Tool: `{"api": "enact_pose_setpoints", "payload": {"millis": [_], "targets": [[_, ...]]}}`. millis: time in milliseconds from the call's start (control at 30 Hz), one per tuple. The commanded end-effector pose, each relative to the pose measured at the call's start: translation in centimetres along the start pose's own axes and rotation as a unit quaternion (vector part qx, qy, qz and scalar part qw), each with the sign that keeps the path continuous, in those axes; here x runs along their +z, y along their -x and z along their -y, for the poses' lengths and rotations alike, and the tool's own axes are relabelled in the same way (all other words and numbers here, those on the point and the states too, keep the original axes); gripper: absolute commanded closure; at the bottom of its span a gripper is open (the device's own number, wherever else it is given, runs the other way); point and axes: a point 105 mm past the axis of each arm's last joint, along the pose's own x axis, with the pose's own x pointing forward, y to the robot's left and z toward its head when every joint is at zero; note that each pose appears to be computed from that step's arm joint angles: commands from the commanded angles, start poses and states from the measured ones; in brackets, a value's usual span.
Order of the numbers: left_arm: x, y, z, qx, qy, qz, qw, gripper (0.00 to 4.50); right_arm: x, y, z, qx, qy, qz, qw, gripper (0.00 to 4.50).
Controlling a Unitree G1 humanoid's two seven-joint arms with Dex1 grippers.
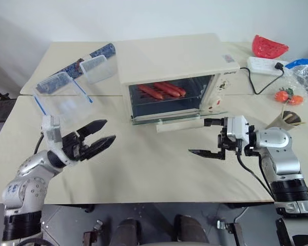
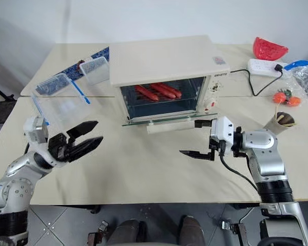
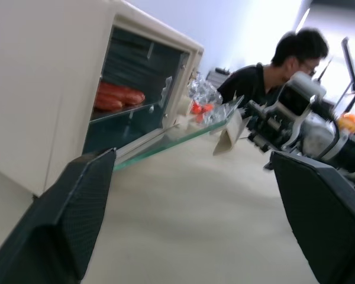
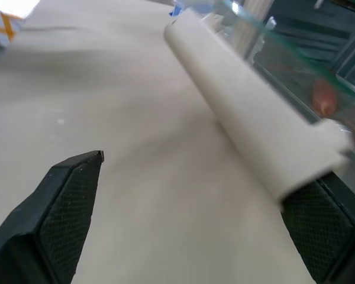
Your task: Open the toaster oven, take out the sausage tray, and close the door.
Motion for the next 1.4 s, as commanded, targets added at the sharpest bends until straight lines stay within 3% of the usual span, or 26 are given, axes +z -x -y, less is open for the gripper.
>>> {"api": "enact_pose_setpoints", "payload": {"millis": [33, 200, 300, 400, 700, 867, 1000, 1167, 1267, 1400], "targets": [[0.1, -3.0, -0.5, 0.007, -0.009, -0.001, 1.0, 1.47, 0.6, 0.1, 0.5, -0.019, 0.033, 0.011, 0.999, 0.0], [-0.2, -7.1, -0.4, -0.017, 0.001, 0.004, 1.0, 2.93, 0.2, 0.0, 0.5, -0.028, 0.038, 0.011, 0.999, 0.0], [-0.8, -7.8, 0.0, -0.034, 0.009, -0.006, 0.999, 3.89, 0.2, 0.0, 0.5, -0.032, 0.039, 0.012, 0.999, 0.0], [-2.1, -8.6, 0.2, -0.042, 0.008, -0.025, 0.999, 4.48, 0.1, 0.4, 0.4, -0.044, 0.041, 0.008, 0.998, 0.0], [-5.0, -8.9, 1.0, -0.073, 0.005, -0.078, 0.994, 4.48, -1.1, 4.6, -1.1, -0.13, 0.026, -0.044, 0.99, 0.0], [-6.8, -7.9, 0.9, -0.086, -0.028, -0.131, 0.987, 4.48, -3.2, 11.7, -3.8, -0.229, 0.001, -0.144, 0.963, 0.0], [-8.6, -7.2, 0.7, -0.086, -0.045, -0.165, 0.982, 4.48, -2.7, 14.4, -4.4, -0.27, 0.026, -0.18, 0.946, 0.0], [-9.9, -6.7, 0.5, -0.081, -0.048, -0.17, 0.981, 4.48, -1.0, 13.6, -2.4, -0.298, 0.078, -0.156, 0.938, 0.0], [-10.5, -6.0, 0.1, -0.074, -0.063, -0.175, 0.98, 4.48, -0.1, 10.3, -0.2, -0.292, 0.121, -0.135, 0.939, 0.0], [-9.1, -5.0, -0.5, -0.059, -0.094, -0.142, 0.984, 4.31, 0.3, 4.8, 2.5, -0.298, 0.153, -0.139, 0.932, 0.0]]}}
